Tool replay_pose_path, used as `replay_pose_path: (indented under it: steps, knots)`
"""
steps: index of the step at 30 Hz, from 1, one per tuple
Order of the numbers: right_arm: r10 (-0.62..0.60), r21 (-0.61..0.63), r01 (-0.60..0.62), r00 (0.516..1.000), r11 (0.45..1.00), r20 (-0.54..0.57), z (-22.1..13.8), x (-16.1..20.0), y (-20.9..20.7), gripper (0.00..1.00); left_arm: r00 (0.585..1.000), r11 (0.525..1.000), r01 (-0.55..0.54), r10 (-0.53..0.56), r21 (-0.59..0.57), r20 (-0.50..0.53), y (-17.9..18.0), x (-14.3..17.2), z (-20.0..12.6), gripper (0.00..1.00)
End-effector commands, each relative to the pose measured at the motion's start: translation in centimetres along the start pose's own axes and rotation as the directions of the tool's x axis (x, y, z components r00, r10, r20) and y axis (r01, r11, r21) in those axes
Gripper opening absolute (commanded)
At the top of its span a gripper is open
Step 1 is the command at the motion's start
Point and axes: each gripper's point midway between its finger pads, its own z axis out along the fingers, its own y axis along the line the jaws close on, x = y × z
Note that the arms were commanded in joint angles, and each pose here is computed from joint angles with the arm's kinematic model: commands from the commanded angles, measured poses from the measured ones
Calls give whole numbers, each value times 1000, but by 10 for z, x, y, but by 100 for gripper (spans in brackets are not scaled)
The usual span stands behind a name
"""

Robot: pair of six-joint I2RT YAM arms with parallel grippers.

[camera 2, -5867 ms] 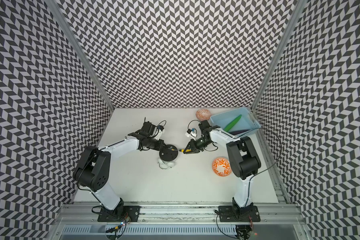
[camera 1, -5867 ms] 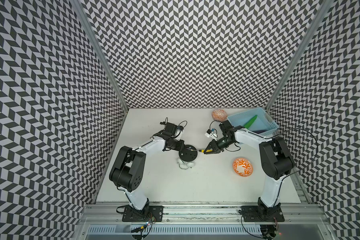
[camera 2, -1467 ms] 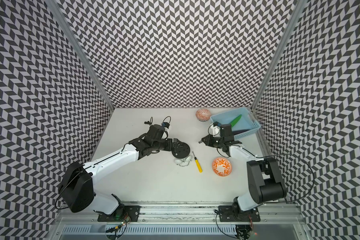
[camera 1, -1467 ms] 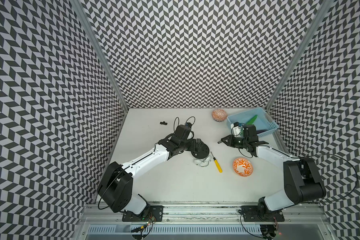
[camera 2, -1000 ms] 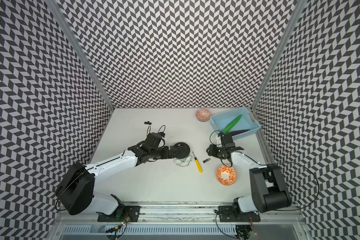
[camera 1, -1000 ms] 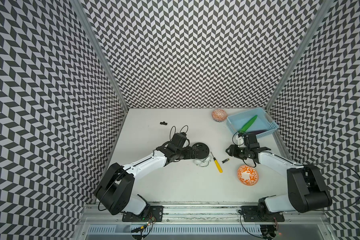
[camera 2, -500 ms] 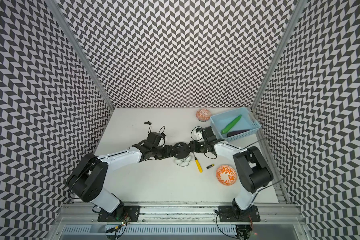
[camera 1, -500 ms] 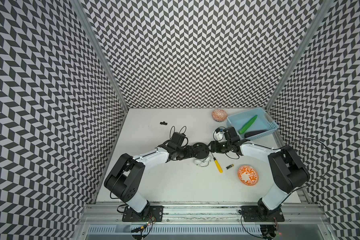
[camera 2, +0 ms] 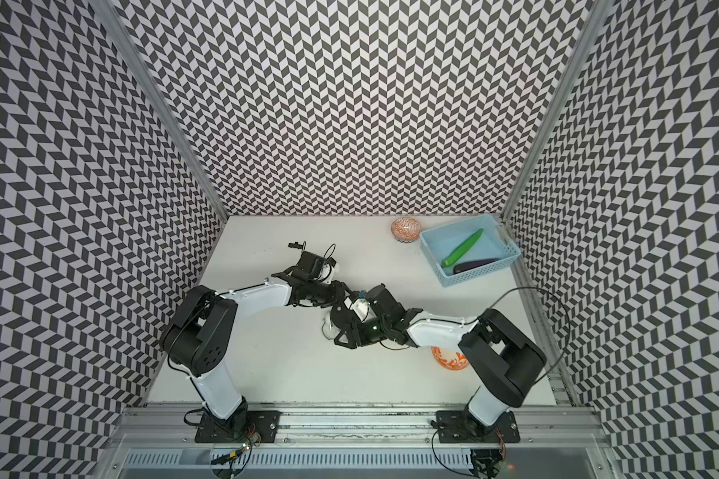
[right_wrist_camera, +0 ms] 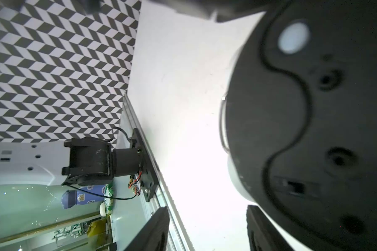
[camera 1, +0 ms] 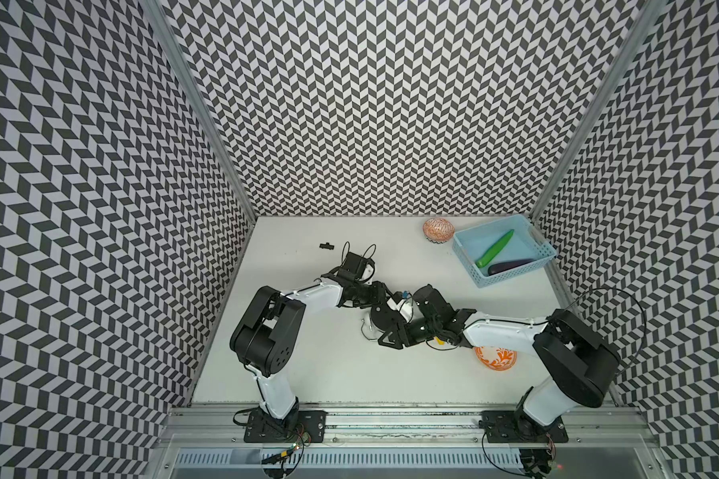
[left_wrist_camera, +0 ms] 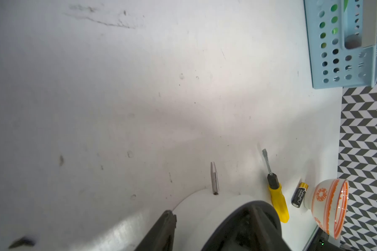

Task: Remove the battery from the alarm
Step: Adjust the alarm at the center of the board, then move the cover to the center of the board.

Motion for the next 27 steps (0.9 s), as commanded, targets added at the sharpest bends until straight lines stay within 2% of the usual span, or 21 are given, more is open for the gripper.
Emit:
replay_pose_path:
  steps: [1, 5, 7, 10, 12, 15, 17, 20, 27]
  knots:
    - [-39, -10, 40, 995, 999, 90, -9, -24, 12, 61, 997, 996, -81, 82, 27, -14, -12, -8, -4, 57]
    - [-89, 69, 81, 987, 994, 134, -33, -43, 10, 62, 982, 989, -139, 145, -50, 119, -15, -48, -36, 69]
    - [-100, 140, 74, 977, 987, 188, -55, -56, -1, 63, 967, 981, -118, 149, -156, 205, -1, -73, -61, 74]
    - [-106, 252, 35, 957, 967, 270, -89, -72, -27, 67, 939, 929, -26, 149, -370, 309, 47, -106, -98, 75]
    - [-103, 277, 16, 947, 961, 303, -107, -79, -38, 67, 924, 885, 46, 139, -464, 356, 82, -127, -118, 75]
    - [-105, 313, -8, 933, 950, 345, -126, -85, -50, 68, 899, 863, 216, 7, -456, 439, 134, -156, -137, 71]
    - [-113, 325, -11, 927, 946, 359, -134, -87, -53, 70, 870, 842, 308, -62, -442, 489, 160, -174, -143, 68]
    - [-116, 327, -8, 926, 945, 360, -137, -88, -56, 71, 842, 795, 378, -83, -474, 532, 188, -199, -140, 63]
    - [-98, 320, -21, 931, 947, 352, -138, -84, -64, 75, 834, 724, 424, -78, -545, 546, 230, -238, -112, 63]
